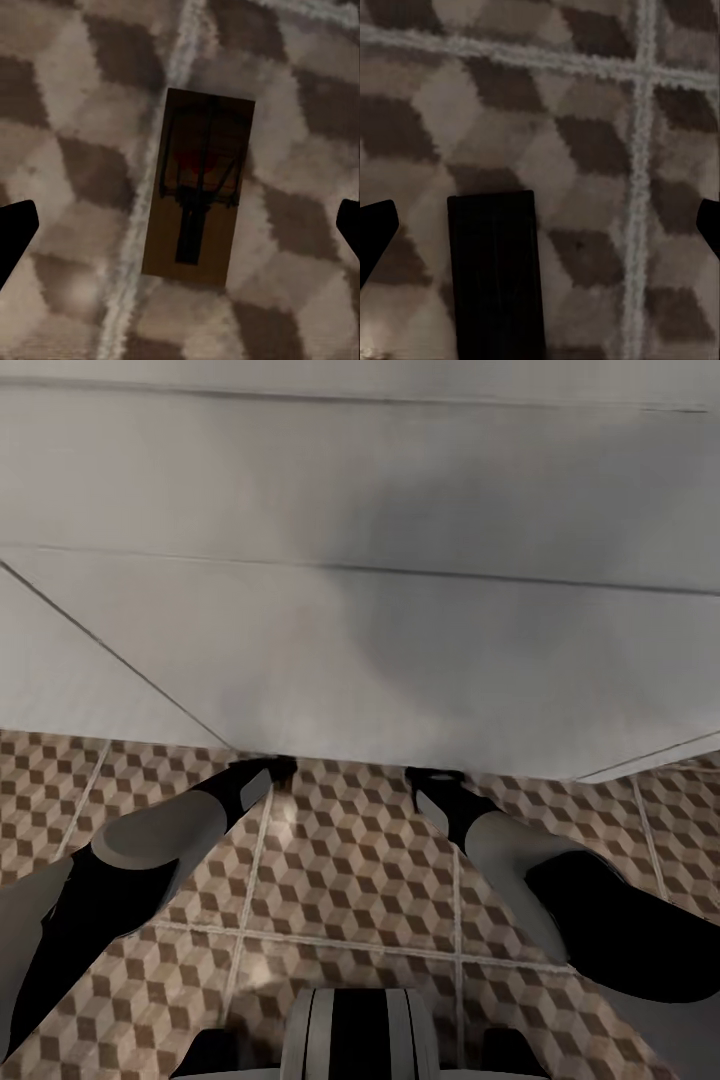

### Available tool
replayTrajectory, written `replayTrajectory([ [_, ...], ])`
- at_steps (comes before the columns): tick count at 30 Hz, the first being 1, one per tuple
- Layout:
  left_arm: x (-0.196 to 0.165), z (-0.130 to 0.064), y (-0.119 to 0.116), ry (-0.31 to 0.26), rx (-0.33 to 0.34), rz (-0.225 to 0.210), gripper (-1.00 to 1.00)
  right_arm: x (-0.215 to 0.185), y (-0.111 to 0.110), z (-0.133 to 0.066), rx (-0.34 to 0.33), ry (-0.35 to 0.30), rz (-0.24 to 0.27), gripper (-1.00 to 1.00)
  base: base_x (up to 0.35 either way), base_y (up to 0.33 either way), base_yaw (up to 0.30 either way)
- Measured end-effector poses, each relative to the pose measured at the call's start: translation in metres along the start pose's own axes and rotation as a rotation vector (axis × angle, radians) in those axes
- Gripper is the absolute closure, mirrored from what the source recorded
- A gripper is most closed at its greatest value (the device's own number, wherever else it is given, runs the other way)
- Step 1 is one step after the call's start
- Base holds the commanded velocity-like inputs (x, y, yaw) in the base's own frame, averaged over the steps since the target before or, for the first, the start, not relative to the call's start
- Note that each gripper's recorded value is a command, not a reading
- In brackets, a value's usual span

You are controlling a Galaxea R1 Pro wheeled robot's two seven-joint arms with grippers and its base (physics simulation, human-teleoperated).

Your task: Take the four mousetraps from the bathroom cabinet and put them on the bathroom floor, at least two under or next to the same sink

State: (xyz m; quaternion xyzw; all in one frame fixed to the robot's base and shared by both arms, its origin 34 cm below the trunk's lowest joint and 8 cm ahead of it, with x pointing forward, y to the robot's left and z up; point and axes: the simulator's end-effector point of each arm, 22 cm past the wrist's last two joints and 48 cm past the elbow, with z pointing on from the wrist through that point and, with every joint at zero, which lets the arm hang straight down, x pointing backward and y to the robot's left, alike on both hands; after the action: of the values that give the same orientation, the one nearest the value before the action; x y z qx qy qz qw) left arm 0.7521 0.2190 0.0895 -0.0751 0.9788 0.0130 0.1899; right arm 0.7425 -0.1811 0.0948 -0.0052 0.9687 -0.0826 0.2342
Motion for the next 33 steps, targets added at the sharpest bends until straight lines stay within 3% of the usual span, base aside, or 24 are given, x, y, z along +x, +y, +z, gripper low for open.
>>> replayTrajectory([
  [33,0.0007,-0.0001,-0.0018,0.001,0.003,0.0,-1.0,0.0,-0.0001,0.0,0.0,0.0,-0.001,-1.0,-0.332,-0.068,0.0],
])
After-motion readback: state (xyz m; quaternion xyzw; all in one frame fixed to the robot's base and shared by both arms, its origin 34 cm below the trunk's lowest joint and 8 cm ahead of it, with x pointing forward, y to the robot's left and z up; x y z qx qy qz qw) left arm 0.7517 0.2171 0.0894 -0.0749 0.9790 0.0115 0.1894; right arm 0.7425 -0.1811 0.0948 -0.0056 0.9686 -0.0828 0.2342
